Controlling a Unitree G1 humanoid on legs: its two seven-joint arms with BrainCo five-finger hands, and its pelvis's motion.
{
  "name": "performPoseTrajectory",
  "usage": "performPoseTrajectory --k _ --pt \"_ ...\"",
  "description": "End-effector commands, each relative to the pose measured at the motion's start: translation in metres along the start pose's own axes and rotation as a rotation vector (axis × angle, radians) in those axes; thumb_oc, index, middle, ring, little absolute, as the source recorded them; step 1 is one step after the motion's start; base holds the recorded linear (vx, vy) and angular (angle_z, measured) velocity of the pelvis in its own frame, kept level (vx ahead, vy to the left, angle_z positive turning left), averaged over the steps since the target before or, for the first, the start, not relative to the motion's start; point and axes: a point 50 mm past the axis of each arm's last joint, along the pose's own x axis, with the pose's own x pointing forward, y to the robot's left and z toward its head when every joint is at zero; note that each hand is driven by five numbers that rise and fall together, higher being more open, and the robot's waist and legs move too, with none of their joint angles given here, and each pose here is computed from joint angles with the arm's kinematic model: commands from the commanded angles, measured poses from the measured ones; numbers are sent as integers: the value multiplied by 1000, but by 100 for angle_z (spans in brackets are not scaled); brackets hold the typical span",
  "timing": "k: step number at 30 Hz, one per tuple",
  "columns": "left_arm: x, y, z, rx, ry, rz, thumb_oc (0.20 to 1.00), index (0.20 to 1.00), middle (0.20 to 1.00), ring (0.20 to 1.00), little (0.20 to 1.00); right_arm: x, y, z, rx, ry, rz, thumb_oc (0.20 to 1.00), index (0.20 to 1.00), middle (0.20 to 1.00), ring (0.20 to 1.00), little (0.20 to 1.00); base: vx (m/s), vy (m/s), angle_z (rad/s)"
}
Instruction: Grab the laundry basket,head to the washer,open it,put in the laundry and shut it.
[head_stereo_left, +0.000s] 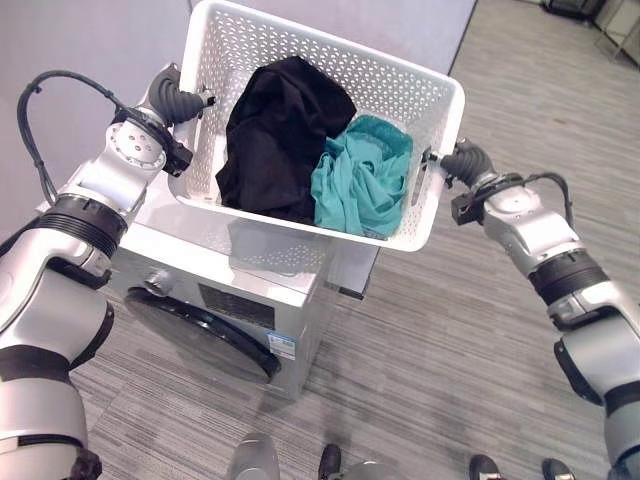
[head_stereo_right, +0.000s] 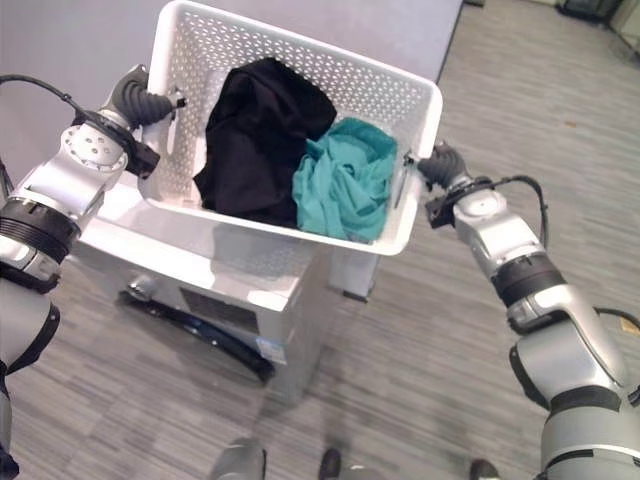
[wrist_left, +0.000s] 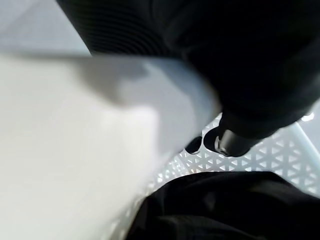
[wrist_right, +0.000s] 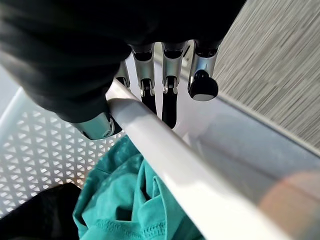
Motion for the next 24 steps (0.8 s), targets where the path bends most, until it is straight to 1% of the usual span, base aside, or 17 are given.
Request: performPoseTrajectory --k 1,3,4,8,10,11,12,14,20,24 --pt "10 36 48 -8 -128 144 200 200 200 200 200 4 -23 46 -22 -153 -67 200 200 200 200 200 167 118 -54" --pt "12 36 47 4 -109 136 200 200 200 200 200 7 -15 45 -37 -132 -45 200 200 200 200 200 187 132 -45" --pt "14 31 45 25 -85 126 200 200 200 200 200 12 -4 43 -51 -103 -20 200 200 200 200 200 173 121 -19" --pt "17 31 44 42 -52 132 200 200 200 200 200 20 5 45 -62 -72 -18 200 200 200 200 200 126 112 -13" --pt "18 38 45 56 -35 162 200 200 200 200 200 25 15 53 -78 -66 -9 200 200 200 200 200 87 95 -3" --pt "18 38 45 56 -36 163 200 200 200 200 200 26 15 54 -77 -68 -9 200 200 200 200 200 87 91 -6" --pt "18 45 46 63 -24 186 200 200 200 200 200 28 17 59 -74 -67 -13 200 200 200 200 200 40 41 -8" --pt "18 46 46 63 -25 187 200 200 200 200 200 28 17 59 -74 -68 -13 200 200 200 200 200 40 36 -7" --pt "15 73 56 124 -26 276 200 200 200 200 200 32 22 75 -84 -77 -13 200 200 200 200 200 44 33 2" --pt "14 80 49 168 11 291 200 200 200 200 200 35 25 71 -72 -38 -15 200 200 200 200 200 20 24 -2"
